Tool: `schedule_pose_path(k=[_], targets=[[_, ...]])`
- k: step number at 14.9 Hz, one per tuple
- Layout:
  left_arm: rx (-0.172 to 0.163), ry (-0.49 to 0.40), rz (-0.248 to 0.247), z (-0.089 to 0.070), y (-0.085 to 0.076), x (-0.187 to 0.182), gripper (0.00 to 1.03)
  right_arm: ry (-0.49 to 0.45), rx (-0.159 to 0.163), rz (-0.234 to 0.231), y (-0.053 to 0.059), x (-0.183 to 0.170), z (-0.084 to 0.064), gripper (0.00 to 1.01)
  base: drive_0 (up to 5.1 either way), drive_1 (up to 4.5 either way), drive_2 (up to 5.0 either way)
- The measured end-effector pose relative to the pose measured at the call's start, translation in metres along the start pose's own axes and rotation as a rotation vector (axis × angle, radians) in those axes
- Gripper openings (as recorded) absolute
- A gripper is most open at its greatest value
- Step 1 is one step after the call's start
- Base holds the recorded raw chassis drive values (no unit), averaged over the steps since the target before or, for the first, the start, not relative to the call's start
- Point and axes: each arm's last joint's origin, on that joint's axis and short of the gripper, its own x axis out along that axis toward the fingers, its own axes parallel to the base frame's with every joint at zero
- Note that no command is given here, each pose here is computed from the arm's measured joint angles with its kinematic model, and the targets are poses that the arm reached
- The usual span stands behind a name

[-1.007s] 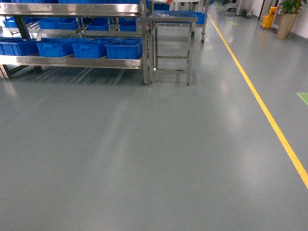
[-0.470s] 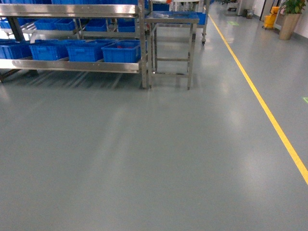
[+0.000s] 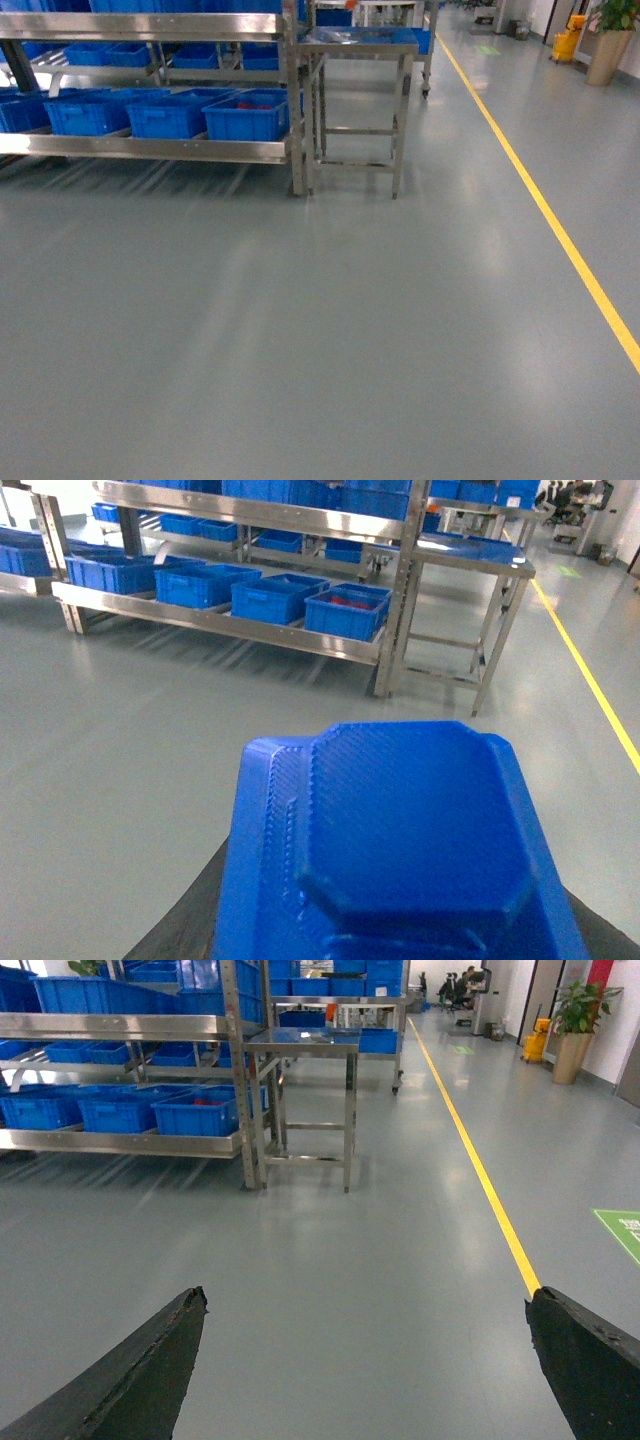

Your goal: Pick blue part to blue bin on bottom shelf

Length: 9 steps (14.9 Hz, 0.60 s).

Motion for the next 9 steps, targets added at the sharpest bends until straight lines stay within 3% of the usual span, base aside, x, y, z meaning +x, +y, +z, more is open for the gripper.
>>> schedule_pose_path(k=[9], targets=[[0.002, 0.004, 0.001, -0.0004, 0.0, 0.0001, 0.43, 0.003, 0.0, 0.0, 0.0, 0.0, -0.0003, 0.98, 0.1, 4.11, -3.9]])
